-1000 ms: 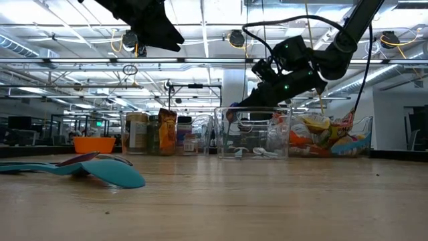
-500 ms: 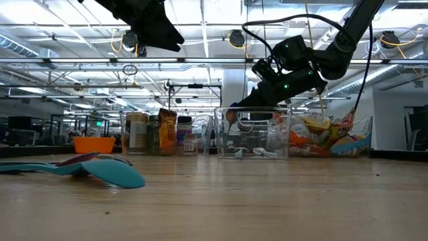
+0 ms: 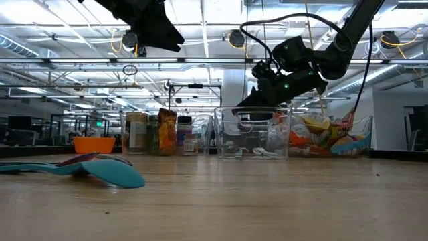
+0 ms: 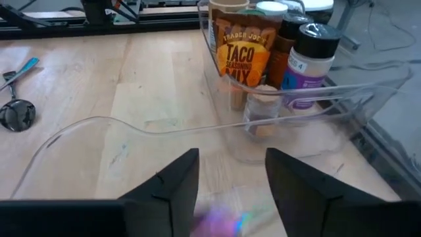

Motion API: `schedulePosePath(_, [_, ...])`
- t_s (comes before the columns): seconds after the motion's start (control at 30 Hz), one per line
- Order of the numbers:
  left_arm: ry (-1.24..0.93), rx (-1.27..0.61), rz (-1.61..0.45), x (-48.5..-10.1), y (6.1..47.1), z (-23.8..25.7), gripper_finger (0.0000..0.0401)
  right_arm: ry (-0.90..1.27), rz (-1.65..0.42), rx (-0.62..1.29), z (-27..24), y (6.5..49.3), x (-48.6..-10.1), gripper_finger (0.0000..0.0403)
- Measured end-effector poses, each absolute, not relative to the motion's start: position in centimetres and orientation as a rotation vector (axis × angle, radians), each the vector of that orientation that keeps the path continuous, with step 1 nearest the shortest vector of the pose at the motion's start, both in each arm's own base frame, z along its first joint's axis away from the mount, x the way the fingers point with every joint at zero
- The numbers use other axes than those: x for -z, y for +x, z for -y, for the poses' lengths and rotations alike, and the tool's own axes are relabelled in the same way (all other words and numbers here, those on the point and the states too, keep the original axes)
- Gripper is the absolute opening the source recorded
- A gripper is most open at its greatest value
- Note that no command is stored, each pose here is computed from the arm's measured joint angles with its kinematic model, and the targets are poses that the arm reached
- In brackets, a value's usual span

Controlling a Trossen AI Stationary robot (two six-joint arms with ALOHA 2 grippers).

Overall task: Pick & Place Food Item
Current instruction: Put the black spoon into the center transparent bin

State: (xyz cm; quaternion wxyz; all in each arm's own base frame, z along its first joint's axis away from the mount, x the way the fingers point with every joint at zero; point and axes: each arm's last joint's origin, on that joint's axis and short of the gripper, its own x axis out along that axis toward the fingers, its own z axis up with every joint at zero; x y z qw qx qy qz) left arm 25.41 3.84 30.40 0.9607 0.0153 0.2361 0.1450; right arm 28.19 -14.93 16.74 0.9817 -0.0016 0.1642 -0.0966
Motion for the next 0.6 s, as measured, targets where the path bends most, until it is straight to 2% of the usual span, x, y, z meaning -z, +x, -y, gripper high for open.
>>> schedulePosePath(0.3, [0.031, -0.294, -0.478, -30.4, 25.4, -3.8, 0.0248, 0.02, -0.309, 0.155, 14.7, 28.1, -17.3, 0.0182])
schedulePosePath(0.6, [0.03, -0.293, -0.478, -30.4, 25.4, -3.8, 0.0248, -0.015, -0.234, 0.134, 13.3, 26.9, -21.4, 0.0183])
